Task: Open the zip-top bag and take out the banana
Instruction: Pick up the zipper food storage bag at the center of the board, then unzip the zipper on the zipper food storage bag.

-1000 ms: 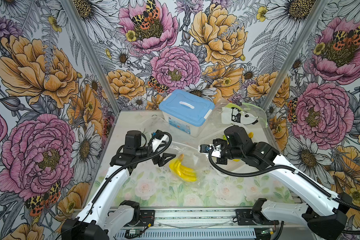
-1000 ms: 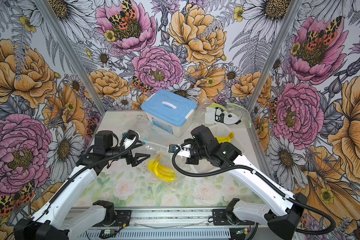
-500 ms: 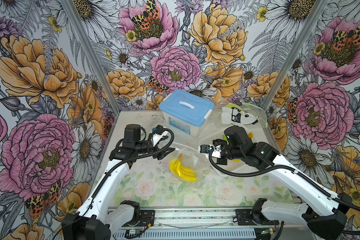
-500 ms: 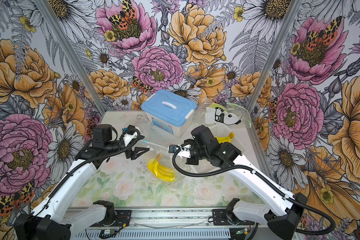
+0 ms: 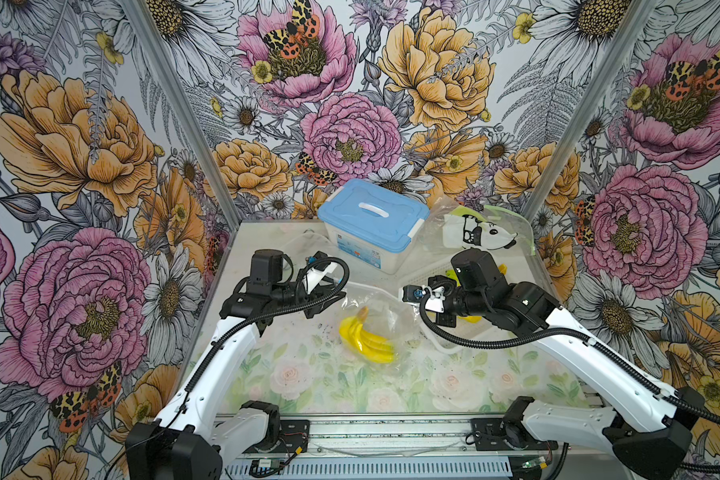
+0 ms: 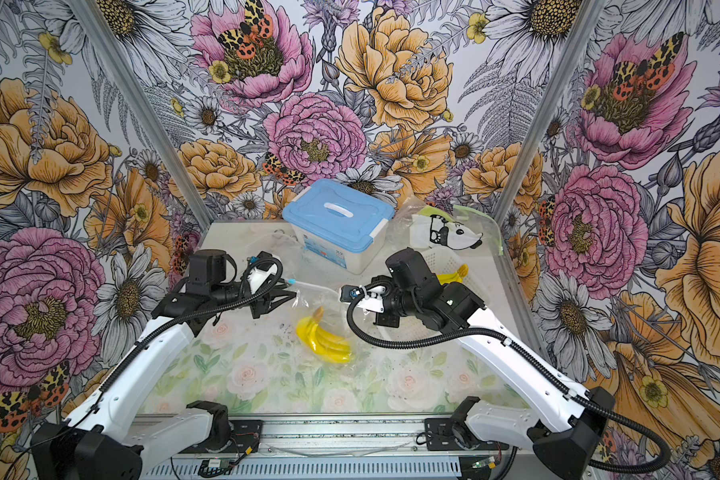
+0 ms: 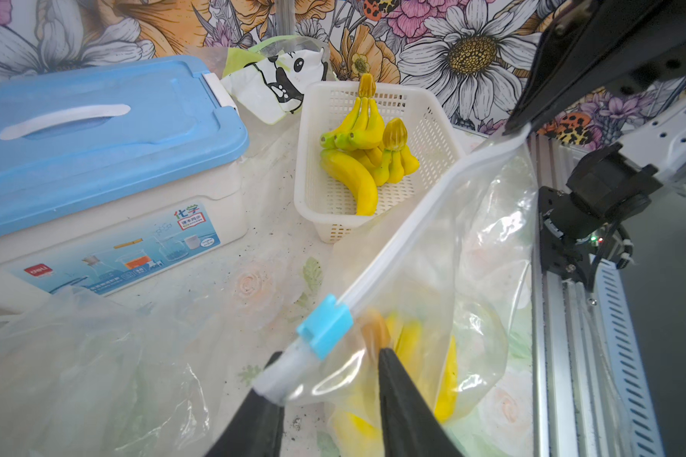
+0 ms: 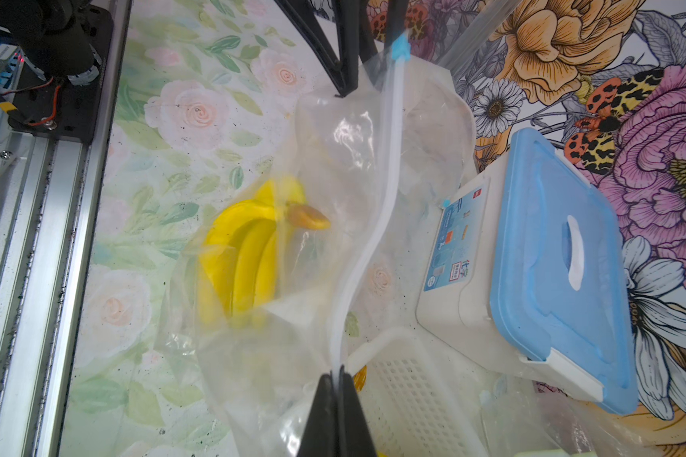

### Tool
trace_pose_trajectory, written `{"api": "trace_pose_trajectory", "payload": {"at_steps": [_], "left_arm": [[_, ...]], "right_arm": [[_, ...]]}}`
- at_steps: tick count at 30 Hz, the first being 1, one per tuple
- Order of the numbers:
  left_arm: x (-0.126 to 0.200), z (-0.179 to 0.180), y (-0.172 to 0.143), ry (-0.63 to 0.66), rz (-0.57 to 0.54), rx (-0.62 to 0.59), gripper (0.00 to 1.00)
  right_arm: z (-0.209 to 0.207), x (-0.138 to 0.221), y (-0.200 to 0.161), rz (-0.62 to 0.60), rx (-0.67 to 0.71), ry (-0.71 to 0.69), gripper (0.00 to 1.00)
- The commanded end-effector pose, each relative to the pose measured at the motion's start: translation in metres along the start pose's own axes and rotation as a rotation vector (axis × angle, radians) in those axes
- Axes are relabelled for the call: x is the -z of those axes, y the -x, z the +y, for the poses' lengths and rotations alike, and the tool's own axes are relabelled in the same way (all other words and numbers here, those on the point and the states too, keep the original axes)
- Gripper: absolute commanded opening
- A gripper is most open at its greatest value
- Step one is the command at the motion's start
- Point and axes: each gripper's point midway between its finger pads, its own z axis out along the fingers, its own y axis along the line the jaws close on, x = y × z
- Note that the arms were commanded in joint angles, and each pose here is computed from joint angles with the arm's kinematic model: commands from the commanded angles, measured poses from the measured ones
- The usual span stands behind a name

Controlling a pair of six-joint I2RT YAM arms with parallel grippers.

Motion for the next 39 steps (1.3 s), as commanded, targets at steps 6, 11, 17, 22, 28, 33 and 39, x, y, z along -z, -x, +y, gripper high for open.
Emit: {"api": "trace_pose_trajectory", "payload": {"at_steps": [6,11,17,22,28,33,39], "left_arm": [[0.002,0.001,0.013,-0.011,-0.021,-0.010,0.00],[0.009,-0.004,0.023,-0.004,-0.030,0.007,0.00],[0.015,-0.028,0.053,-0.002,-0.043,0.028,0.00],[0.014,-0.047,0.054,-0.021,-0.001,0.019,0.00],[0.016,-0.057,0.052,-0.032,-0.007,0.040,0.00],[0.017,-0.061,0.051,-0.038,-0.008,0.045,0.00],[0.017,-0.062,0.050,-0.041,-0.007,0.044,0.00]], "right_arm": [[-0.002,-0.007,0.003,-0.023,-0.011,0.025,0.00],[-0.018,0.007,0.032,-0.102,-0.066,0.007,0.31],[-0.024,0.009,0.103,-0.260,-0.069,0.087,0.43],[-0.015,-0.012,0.137,-0.318,-0.008,0.147,0.40],[-0.014,-0.028,0.143,-0.321,0.001,0.150,0.27],[-0.019,-0.036,0.141,-0.312,-0.032,0.111,0.21],[-0.025,-0.037,0.142,-0.317,-0.054,0.078,0.10]]}}
